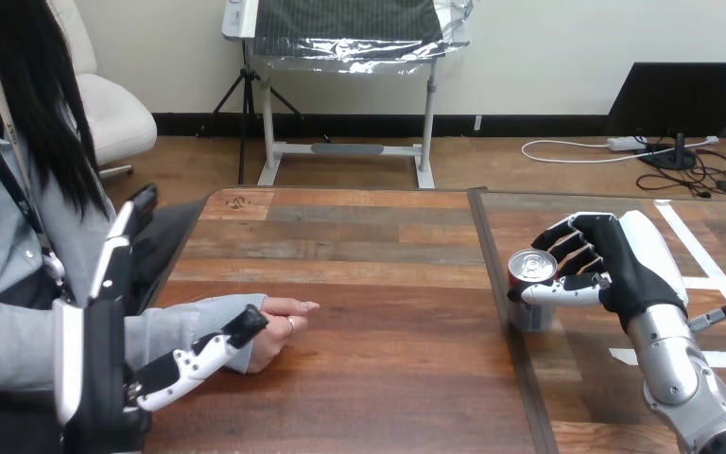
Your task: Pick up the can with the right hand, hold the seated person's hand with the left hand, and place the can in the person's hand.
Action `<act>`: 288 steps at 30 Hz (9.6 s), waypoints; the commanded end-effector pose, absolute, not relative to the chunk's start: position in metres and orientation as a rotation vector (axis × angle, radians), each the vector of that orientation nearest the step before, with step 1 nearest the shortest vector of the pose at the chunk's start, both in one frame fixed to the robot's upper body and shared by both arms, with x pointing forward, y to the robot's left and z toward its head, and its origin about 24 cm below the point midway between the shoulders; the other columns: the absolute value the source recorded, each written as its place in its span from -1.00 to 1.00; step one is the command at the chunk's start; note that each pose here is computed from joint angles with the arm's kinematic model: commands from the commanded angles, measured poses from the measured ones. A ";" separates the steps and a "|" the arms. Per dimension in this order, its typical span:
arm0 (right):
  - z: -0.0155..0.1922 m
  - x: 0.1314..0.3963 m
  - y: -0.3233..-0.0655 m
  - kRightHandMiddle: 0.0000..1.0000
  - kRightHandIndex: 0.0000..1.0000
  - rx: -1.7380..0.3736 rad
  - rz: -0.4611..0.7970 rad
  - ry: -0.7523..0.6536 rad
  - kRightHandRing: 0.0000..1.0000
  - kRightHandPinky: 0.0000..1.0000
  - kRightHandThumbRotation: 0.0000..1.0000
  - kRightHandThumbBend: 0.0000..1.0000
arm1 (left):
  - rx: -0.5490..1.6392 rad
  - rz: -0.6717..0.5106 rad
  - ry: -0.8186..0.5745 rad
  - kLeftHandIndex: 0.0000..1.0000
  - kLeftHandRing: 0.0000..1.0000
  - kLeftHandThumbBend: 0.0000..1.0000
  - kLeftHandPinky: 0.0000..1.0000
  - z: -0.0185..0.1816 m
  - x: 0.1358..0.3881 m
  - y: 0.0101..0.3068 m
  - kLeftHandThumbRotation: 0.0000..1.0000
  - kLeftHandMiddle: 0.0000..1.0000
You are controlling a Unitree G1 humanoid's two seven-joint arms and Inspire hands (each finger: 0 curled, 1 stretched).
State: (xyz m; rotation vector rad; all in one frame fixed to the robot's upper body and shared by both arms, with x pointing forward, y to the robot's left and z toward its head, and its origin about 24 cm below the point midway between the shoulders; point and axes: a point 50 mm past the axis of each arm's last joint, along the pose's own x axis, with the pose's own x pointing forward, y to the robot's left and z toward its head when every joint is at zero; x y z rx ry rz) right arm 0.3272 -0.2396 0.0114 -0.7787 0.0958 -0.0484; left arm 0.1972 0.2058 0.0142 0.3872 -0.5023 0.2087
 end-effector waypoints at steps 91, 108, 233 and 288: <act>0.044 0.349 -0.221 0.04 0.08 -0.718 -0.035 -0.059 -0.08 -0.14 -1.00 0.61 | 0.989 -0.097 -0.392 0.81 0.79 1.00 0.58 0.065 0.252 0.241 -0.34 0.81; 0.047 0.350 -0.220 0.03 0.07 -0.692 -0.035 -0.074 -0.09 -0.16 -1.00 0.59 | 1.089 -0.135 -0.343 0.81 0.78 1.00 0.57 0.061 0.261 0.243 -0.25 0.82; 0.054 0.351 -0.212 0.00 0.07 -0.635 0.021 -0.130 -0.13 -0.22 -1.00 0.56 | 1.569 -0.344 -0.142 0.24 0.05 1.00 -0.06 0.042 0.311 0.251 -0.99 0.15; 0.054 0.349 -0.209 0.00 0.07 -0.599 0.066 -0.146 -0.13 -0.23 -1.00 0.53 | 1.495 -0.336 -0.170 0.18 0.04 0.98 -0.04 0.037 0.307 0.247 -0.98 0.12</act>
